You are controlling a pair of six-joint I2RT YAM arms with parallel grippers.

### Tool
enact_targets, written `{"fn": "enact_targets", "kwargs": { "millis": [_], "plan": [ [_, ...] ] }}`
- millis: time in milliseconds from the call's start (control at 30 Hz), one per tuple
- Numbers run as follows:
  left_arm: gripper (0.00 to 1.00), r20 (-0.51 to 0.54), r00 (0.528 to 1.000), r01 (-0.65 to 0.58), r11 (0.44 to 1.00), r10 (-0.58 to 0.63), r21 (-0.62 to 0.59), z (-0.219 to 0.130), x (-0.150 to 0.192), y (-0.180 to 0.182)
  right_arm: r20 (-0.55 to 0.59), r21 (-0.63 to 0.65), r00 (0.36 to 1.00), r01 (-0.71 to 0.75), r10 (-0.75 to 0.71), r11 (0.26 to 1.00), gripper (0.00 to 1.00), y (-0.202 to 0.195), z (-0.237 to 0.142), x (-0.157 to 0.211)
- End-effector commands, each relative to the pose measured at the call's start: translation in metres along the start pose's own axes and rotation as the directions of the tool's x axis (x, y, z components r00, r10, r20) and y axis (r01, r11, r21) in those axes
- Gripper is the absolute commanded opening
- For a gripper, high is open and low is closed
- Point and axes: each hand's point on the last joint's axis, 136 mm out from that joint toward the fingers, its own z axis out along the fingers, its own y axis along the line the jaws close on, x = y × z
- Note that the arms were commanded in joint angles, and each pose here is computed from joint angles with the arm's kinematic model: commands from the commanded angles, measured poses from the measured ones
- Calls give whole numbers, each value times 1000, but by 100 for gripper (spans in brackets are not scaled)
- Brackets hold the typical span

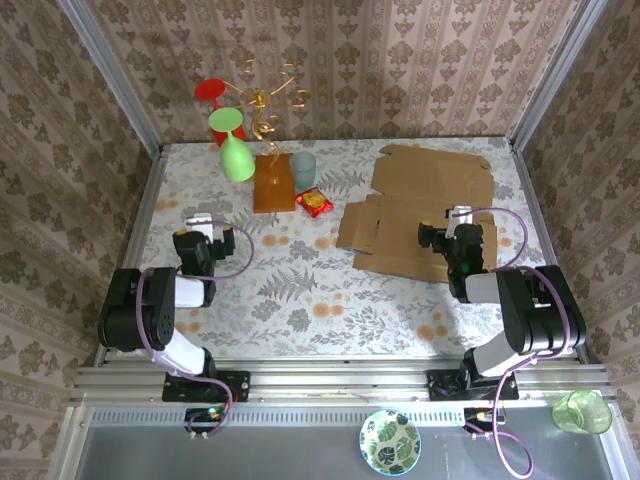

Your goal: Fold the paper box

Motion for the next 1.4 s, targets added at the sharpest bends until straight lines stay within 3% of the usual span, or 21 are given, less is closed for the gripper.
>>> {"fn": "enact_targets", "kwargs": {
  "millis": [0,567,700,867,933,967,1033,1100,1133,1167,1200,1233,1267,1333,1367],
  "plan": [
    [100,35,999,-13,1000,13,-16,3,-13,3,29,-9,1000,8,-8,1000,100,2,2,-11],
    [100,34,999,-13,1000,13,-14,3,-13,2,25,-8,1000,8,-8,1000,100,1,3,-11],
    [100,100,995,-23,999,27,-45,-9,-17,3,44,-7,999,9,-8,1000,100,1,0,-14],
    [100,225,957,-142,970,185,-197,-48,-43,-13,105,173,994,12,-30,985,100,-12,-34,-60],
    [100,250,936,-186,951,248,-248,-61,-67,-21,153,204,988,-27,-4,978,100,-13,-52,-95],
    [100,292,928,-152,950,232,-272,-71,-88,-21,183,239,983,-77,33,968,100,-18,-68,-124],
    [100,354,926,-28,957,134,-288,-86,-127,-19,166,268,970,-219,178,938,100,-27,-96,-169],
    [100,310,946,201,919,-92,-340,-112,-145,-8,48,181,941,-337,334,924,100,-21,-115,-192],
    [100,269,941,280,921,-207,-271,-115,-145,-5,30,228,889,-452,458,862,100,-28,-124,-188],
    [100,191,888,444,887,-417,-125,-106,-143,1,8,242,822,-554,569,797,100,-30,-128,-180],
    [100,87,790,612,790,-607,-38,-96,-136,3,-62,145,803,-580,592,802,100,-16,-124,-179],
    [100,0,714,700,714,-700,-13,-91,-130,-1,-99,100,789,-598,606,795,99,-8,-123,-177],
    [100,-82,678,733,680,-731,1,-90,-126,-12,-142,132,759,-622,635,772,90,-6,-128,-166],
    [100,-208,678,724,690,-705,21,-96,-124,-41,-220,265,665,-663,713,700,75,-9,-142,-131],
    [100,-274,670,720,694,-690,13,-103,-118,-56,-265,337,600,-676,755,655,73,-8,-149,-105]
  ]
}}
